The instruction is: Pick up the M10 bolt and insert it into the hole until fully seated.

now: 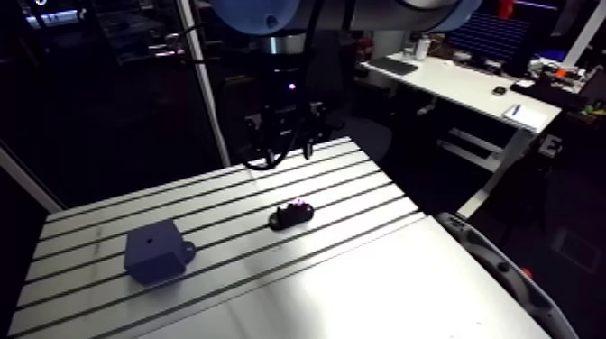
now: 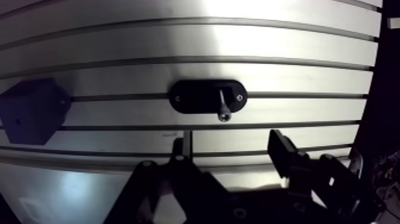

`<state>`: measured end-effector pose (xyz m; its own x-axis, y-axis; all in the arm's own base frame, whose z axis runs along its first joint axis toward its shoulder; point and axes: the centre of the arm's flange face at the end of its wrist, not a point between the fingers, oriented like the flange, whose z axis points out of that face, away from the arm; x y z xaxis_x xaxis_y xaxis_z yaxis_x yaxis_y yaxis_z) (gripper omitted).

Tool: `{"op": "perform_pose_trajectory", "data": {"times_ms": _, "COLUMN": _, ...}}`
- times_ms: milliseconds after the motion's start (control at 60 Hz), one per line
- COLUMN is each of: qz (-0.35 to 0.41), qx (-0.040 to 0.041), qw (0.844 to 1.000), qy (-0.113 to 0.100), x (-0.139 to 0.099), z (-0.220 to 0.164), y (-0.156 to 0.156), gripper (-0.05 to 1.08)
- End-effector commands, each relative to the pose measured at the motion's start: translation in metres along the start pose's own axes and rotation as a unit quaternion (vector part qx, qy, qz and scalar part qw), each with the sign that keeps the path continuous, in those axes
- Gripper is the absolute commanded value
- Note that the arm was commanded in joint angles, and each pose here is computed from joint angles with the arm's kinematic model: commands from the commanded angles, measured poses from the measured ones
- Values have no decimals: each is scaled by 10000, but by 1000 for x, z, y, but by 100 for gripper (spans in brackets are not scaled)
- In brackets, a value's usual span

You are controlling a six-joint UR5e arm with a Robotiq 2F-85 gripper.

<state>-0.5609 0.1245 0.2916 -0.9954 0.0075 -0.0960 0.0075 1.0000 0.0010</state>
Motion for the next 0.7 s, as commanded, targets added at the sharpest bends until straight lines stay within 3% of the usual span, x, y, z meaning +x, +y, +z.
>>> {"op": "perform_pose_trajectory", "data": {"times_ms": 17, "qz": 37, "qx": 49, "qw": 9999, "qy": -94, "x": -1, "z": 12, "y": 8, "gripper": 39}}
{"op": "perform_pose_trajectory", "data": {"times_ms": 83, "qz": 41, "qx": 77, "qw": 9998, "qy": -151, "x": 1, "z": 20, "y": 10, "gripper": 41}}
{"op": "perform_pose_trajectory", "data": {"times_ms": 383, "qz": 35, "qx": 61, "qw": 9999, "qy": -135, "x": 2, "z": 33, "y": 10, "gripper": 46}}
{"op": "perform_pose_trajectory", "data": {"times_ms": 700, "qz": 37, "qx": 119, "qw": 9996, "qy": -258, "x": 2, "z": 48, "y": 8, "gripper": 49}}
